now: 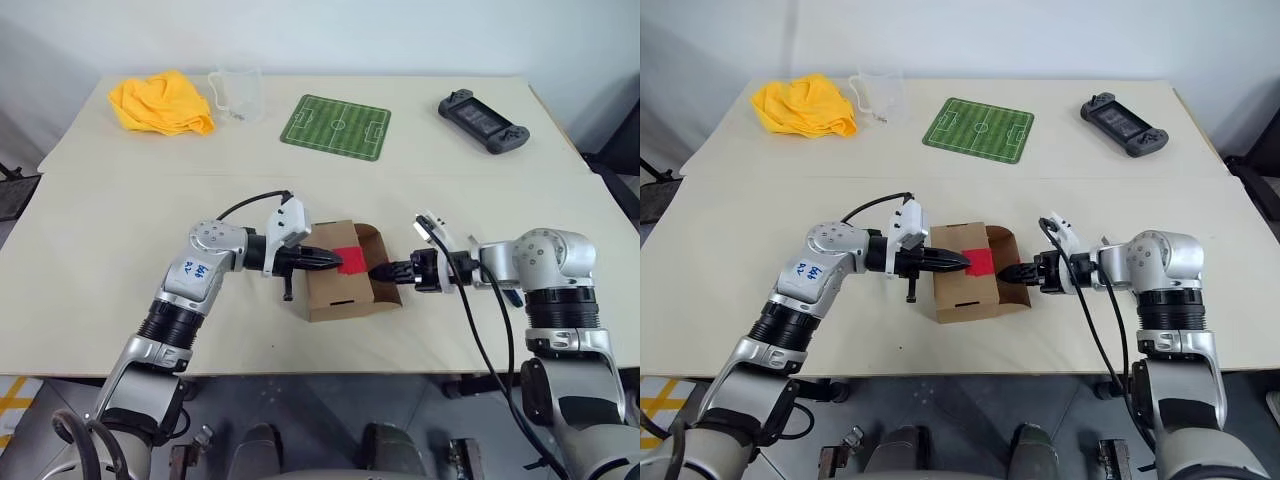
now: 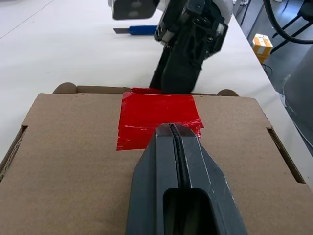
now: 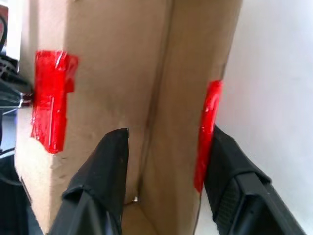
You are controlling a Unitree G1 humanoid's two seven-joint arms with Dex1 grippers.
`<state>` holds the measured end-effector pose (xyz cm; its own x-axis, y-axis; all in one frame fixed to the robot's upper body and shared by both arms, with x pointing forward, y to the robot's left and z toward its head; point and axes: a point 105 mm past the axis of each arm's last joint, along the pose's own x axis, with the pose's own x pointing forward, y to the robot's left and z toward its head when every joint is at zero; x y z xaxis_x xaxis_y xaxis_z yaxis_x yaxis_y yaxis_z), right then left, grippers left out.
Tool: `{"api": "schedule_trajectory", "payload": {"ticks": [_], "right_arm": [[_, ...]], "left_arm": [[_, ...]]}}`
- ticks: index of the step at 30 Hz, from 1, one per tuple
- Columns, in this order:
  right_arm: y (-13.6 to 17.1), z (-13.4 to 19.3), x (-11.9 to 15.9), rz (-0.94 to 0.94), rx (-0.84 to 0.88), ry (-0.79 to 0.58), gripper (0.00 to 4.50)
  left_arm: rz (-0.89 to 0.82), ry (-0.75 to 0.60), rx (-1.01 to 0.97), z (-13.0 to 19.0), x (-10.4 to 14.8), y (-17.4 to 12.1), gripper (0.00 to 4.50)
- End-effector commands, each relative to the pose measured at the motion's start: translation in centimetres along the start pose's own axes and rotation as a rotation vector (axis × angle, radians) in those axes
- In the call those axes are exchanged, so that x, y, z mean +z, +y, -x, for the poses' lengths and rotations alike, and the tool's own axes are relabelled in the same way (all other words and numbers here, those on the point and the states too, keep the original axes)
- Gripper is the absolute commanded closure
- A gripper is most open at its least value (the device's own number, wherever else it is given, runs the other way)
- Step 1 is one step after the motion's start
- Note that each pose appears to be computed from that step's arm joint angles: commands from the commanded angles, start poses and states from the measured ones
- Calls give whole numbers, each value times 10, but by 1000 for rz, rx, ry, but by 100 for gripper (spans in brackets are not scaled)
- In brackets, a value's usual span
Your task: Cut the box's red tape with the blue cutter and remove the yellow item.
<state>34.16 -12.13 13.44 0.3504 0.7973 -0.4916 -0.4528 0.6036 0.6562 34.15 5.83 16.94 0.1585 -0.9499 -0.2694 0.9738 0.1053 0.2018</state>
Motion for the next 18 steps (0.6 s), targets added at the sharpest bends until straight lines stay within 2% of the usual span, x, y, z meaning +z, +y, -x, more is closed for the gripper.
{"api": "schedule_trajectory", "payload": {"ticks": [1,4,12,18], "right_arm": [[4,-2,-4,-1,25,12,347],[4,8,0,7,10,-3,446],[20,50,17,116,-18,-80,446],[35,69,22,244,-90,-72,446]], "left_arm": [[12,25,-8,-1,-8,-4,450],[14,22,-8,-2,-9,-4,450],[36,0,1,-8,-15,-8,450],[43,-37,5,-20,-13,-9,450]]}}
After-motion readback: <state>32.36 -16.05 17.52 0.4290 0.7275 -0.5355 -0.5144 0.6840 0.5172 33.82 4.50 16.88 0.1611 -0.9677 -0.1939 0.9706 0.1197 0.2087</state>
